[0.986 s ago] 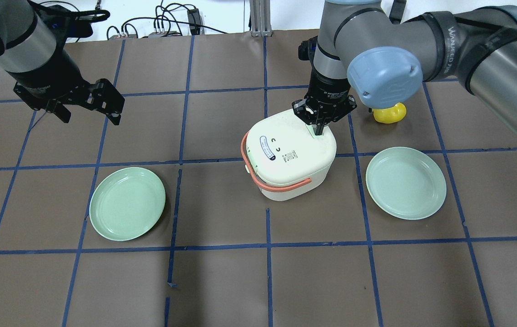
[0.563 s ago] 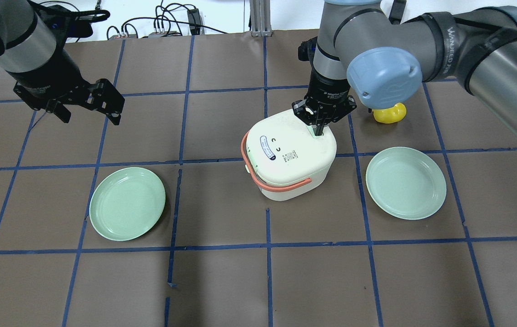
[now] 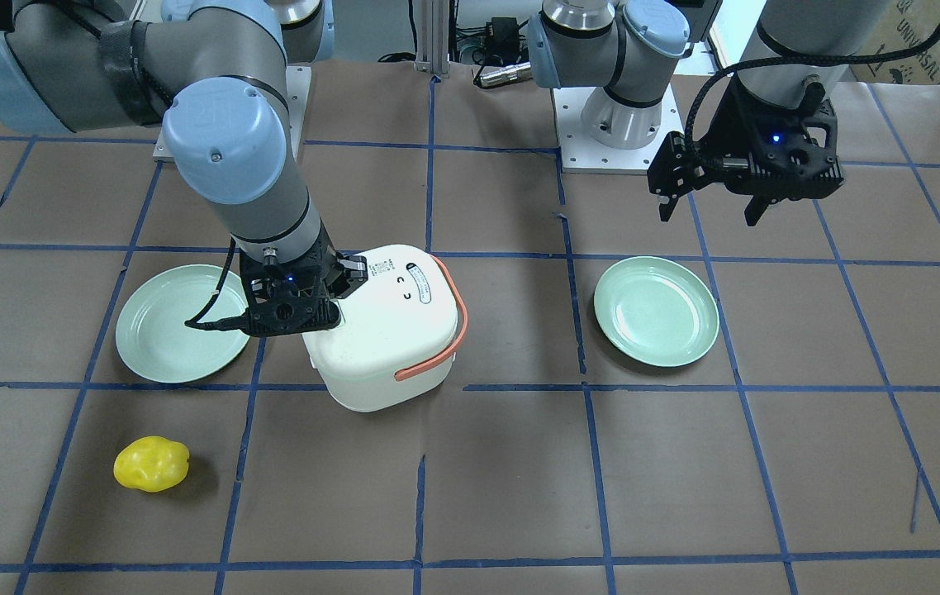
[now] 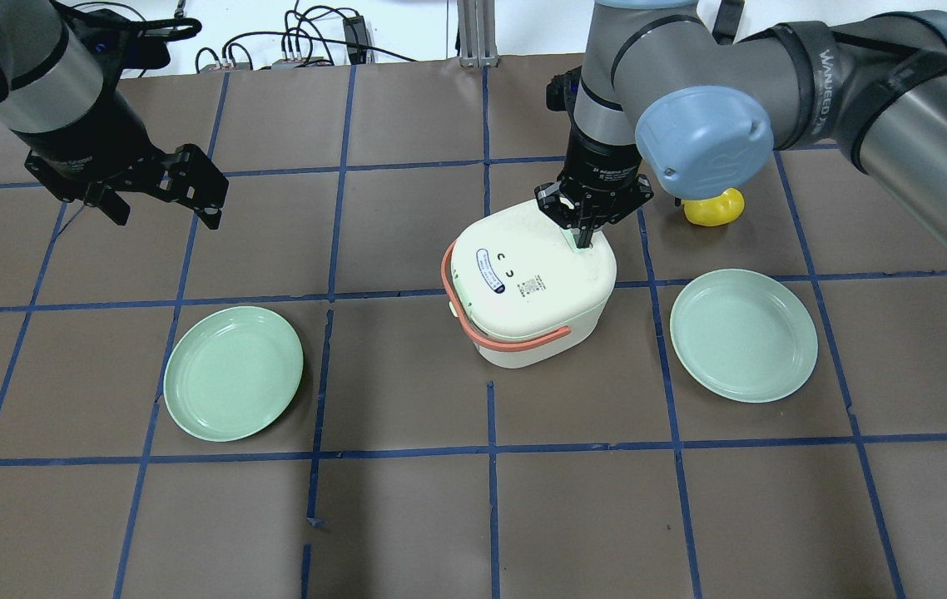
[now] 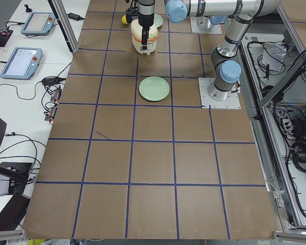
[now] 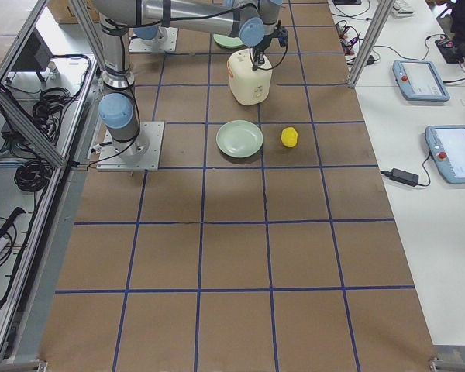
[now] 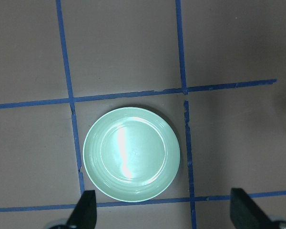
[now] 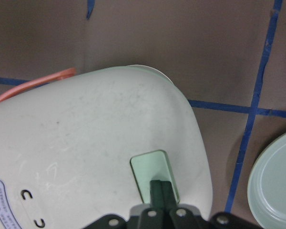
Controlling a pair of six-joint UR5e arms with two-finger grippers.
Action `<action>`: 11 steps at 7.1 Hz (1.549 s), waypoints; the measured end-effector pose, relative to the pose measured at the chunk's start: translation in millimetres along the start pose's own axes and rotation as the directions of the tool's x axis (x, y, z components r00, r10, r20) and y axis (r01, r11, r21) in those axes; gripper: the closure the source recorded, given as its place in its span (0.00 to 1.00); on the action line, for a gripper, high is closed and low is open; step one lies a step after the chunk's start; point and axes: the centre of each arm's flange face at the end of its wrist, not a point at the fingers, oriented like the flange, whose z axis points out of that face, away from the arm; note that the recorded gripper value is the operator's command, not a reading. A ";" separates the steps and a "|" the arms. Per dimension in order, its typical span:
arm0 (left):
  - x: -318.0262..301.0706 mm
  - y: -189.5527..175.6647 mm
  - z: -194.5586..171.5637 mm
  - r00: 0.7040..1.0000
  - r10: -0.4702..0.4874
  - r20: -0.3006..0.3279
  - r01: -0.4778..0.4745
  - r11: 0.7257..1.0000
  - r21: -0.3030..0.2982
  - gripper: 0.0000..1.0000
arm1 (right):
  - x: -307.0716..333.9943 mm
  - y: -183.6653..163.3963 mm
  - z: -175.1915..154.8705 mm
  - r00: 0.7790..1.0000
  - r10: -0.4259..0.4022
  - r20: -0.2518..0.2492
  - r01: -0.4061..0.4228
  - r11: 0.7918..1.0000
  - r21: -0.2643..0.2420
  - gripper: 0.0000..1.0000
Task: Press rice cooker button
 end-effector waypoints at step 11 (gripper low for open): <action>0.0 0.0 0.0 1.000 0.000 0.000 0.000 1.000 0.000 0.00 | 63.1 -2.2 -142.1 0.991 0.017 -0.132 -0.005 0.996 0.094 0.00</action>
